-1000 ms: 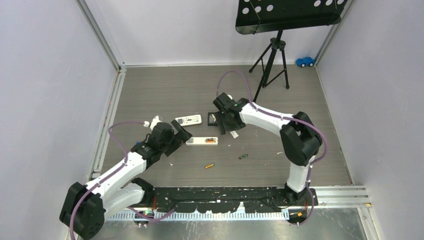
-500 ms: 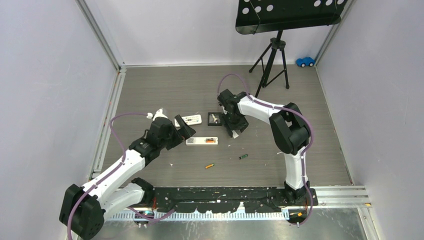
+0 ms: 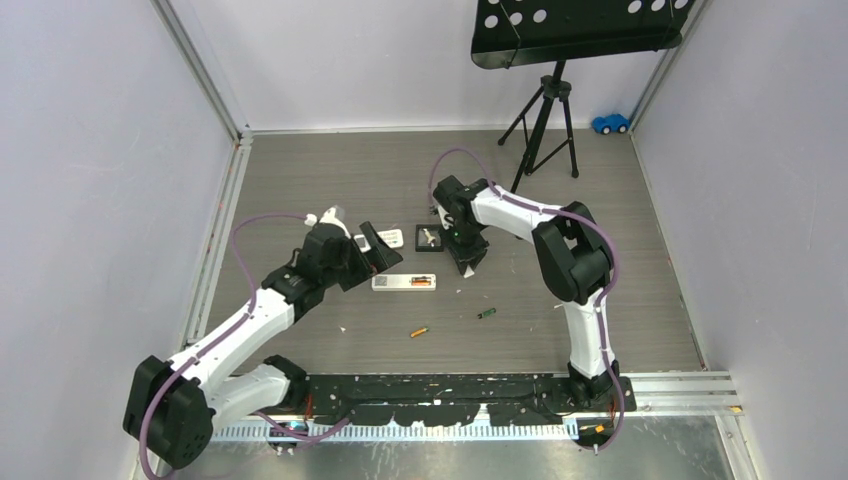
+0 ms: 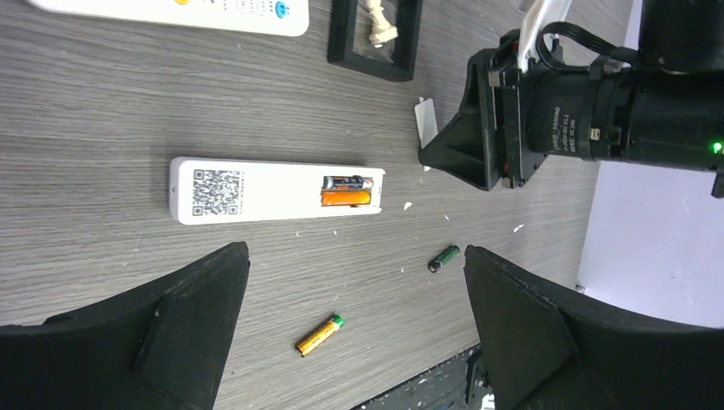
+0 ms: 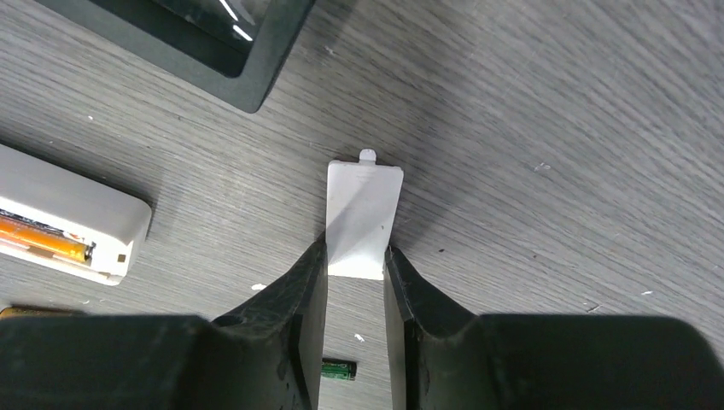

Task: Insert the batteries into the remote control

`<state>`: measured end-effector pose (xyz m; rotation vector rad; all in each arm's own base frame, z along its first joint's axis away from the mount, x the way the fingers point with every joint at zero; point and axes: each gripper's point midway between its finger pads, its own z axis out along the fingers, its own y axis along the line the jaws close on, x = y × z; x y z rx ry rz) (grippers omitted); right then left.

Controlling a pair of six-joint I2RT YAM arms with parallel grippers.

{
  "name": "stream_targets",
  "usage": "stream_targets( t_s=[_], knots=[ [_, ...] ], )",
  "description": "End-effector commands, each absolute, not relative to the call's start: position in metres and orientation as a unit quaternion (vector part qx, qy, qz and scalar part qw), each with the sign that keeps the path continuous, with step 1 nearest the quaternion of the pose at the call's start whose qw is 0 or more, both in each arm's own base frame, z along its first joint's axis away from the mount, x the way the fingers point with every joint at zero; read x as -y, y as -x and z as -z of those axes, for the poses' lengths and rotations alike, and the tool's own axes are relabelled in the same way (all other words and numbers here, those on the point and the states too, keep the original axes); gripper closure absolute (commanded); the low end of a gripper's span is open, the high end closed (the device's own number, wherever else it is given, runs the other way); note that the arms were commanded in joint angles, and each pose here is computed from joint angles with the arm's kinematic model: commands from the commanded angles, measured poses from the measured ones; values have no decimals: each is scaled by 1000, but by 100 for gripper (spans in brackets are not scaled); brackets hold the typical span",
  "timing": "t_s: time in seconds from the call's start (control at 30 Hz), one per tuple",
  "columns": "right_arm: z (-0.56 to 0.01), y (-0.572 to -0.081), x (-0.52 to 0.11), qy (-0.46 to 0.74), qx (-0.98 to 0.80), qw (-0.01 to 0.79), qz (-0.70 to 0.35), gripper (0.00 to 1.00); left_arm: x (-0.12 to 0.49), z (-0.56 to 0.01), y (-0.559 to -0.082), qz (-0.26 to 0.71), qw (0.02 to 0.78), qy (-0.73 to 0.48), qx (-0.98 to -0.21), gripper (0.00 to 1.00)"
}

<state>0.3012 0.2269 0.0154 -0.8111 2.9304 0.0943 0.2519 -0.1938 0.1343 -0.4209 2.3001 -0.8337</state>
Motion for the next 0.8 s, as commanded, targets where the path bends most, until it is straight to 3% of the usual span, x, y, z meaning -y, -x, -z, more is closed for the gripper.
stream_targets(
  t_s=[0.0,0.43,0.77],
  knots=[
    [-7,-296,-224,269,-962,31,-37,80,212,-161,-260,363,339,124,-859,1],
    [-59,-284,-223,245,-961,99,-75,78,250,-158,-256,430,269,94,-857,14],
    [-79,-263,-226,228,-956,131,-130,76,279,-154,-256,483,211,95,-845,18]
  ],
)
